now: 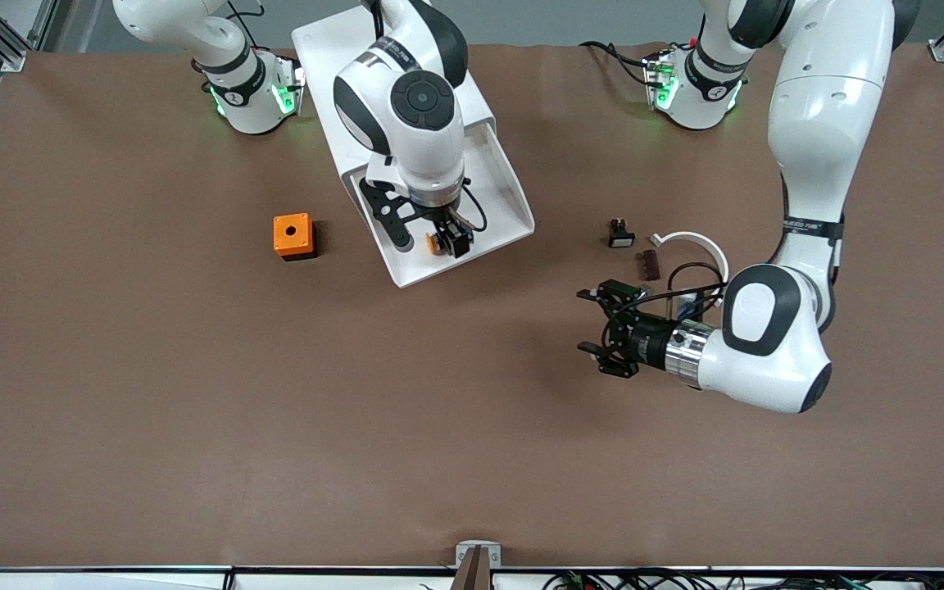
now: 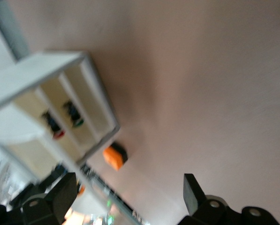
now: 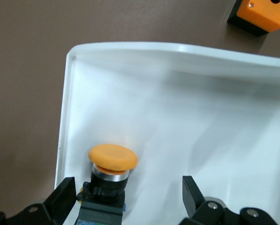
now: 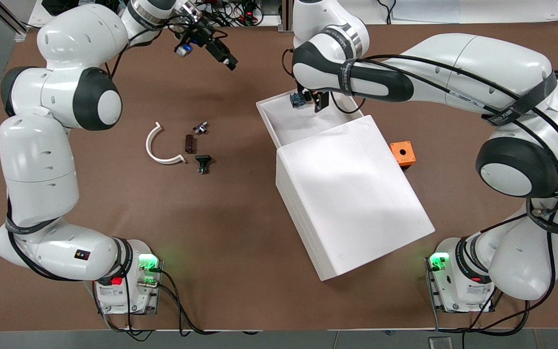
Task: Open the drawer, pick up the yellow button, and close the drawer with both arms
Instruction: 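Grasp the yellow button with the right gripper while the left gripper withdraws, then carry the button with the right gripper while the left gripper shuts the drawer, then open the right gripper to release the button while the left gripper retracts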
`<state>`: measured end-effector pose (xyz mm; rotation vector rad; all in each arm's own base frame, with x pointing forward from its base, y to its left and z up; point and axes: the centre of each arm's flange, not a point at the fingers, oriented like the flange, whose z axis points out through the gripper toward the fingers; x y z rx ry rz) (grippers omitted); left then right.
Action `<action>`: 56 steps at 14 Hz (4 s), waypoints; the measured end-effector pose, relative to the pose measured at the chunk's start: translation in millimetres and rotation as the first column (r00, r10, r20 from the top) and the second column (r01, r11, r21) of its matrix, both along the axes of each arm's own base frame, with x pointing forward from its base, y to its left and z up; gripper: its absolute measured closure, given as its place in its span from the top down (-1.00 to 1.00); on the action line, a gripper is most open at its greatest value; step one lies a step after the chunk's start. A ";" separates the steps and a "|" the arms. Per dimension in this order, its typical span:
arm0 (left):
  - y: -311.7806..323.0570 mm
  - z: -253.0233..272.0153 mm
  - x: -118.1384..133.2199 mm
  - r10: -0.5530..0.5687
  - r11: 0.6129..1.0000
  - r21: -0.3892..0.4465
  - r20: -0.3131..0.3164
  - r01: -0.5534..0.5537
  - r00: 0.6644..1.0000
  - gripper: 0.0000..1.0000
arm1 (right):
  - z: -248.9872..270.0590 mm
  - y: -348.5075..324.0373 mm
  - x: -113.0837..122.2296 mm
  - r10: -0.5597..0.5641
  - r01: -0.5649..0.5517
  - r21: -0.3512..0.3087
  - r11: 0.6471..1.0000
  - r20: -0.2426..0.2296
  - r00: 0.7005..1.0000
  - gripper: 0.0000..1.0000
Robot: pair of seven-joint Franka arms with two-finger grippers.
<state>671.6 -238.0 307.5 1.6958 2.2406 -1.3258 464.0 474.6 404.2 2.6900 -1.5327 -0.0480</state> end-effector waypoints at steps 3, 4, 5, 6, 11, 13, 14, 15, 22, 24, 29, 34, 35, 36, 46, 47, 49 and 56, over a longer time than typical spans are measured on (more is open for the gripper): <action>12.5 -2.5 -1.4 -0.184 0.980 0.101 0.122 0.172 0.975 1.00 | 4.8 0.6 2.3 -0.020 0.020 0.005 1.000 0.007 1.000 1.00; 14.0 3.9 -1.9 -0.259 0.963 0.122 0.172 0.240 0.951 1.00 | 4.3 0.8 2.2 -0.025 0.025 0.004 1.000 0.007 1.000 1.00; 15.0 12.6 -3.0 -0.326 0.943 0.148 0.213 0.299 0.921 1.00 | 3.3 1.8 1.4 -0.027 0.027 0.003 1.000 0.006 1.000 1.00; 16.3 21.9 -4.9 -0.388 0.919 0.180 0.238 0.352 0.891 1.00 | 1.4 4.1 -0.5 -0.029 0.029 0.000 1.000 0.004 1.000 1.00; 0.3 54.2 -17.2 -0.652 0.758 0.272 0.339 0.593 0.678 1.00 | -8.2 18.9 -8.3 -0.044 0.044 -0.008 0.999 0.001 0.999 0.61; -10.4 59.1 -22.3 -0.731 0.679 0.304 0.358 0.668 0.581 1.00 | -6.2 21.5 -7.5 -0.046 0.046 -0.004 0.999 0.005 0.999 0.15; -15.2 59.9 -24.5 -0.770 0.633 0.321 0.362 0.705 0.526 1.00 | -3.3 21.9 -6.2 -0.047 0.047 0.001 0.999 0.009 0.999 -0.04; -22.2 60.3 -27.3 -0.799 0.590 0.332 0.368 0.736 0.475 1.00 | 0.1 21.7 -4.2 -0.050 0.050 0.006 0.999 0.014 0.999 -0.18; -124.5 59.2 -61.9 -0.873 0.415 0.426 0.437 0.804 0.219 1.00 | 53.3 -78.0 76.2 0.194 -0.194 0.000 0.981 -0.061 0.979 -0.17; -165.5 52.4 -78.5 -0.869 0.388 0.455 0.469 0.802 0.154 1.00 | 65.8 -164.3 116.9 0.334 -0.334 0.021 0.942 -0.103 0.937 -0.17; -244.3 27.8 -137.8 -0.886 0.322 0.455 0.455 0.830 0.094 1.00 | 21.9 -352.9 178.2 0.622 -0.619 0.062 0.783 -0.082 0.779 -0.17; -302.9 5.1 -213.5 -0.914 0.294 0.444 0.391 0.846 0.112 1.00 | -67.9 -472.1 174.8 0.763 -0.762 0.030 0.647 -0.024 0.646 -0.17; -314.1 3.4 -229.0 -0.917 0.293 0.443 0.382 0.847 0.117 1.00 | -83.3 -495.2 170.5 0.785 -0.785 0.010 0.620 -0.005 0.620 -0.17; -325.2 2.8 -244.4 -0.918 0.296 0.440 0.376 0.848 0.125 1.00 | -97.9 -519.1 165.3 0.802 -0.802 -0.017 0.597 0.013 0.597 -0.17; -365.0 -4.9 -316.5 -0.930 0.284 0.416 0.341 0.864 0.142 1.00 | -215.1 -608.2 135.7 0.813 -0.812 -0.034 0.582 0.006 0.582 -0.17; -364.5 -5.2 -316.0 -0.932 0.280 0.424 0.337 0.861 0.137 1.00 | -215.0 -608.8 136.7 0.813 -0.812 -0.039 0.582 0.008 0.583 -0.07; -361.2 -4.4 -310.1 -0.936 0.270 0.452 0.329 0.850 0.122 1.00 | -211.7 -607.8 140.3 0.814 -0.813 -0.048 0.580 0.014 0.580 0.31; -255.1 49.2 -169.1 -0.922 0.337 0.569 0.360 0.750 0.140 1.00 | -109.7 -601.4 156.9 0.812 -0.808 0.084 0.583 -0.032 0.583 1.00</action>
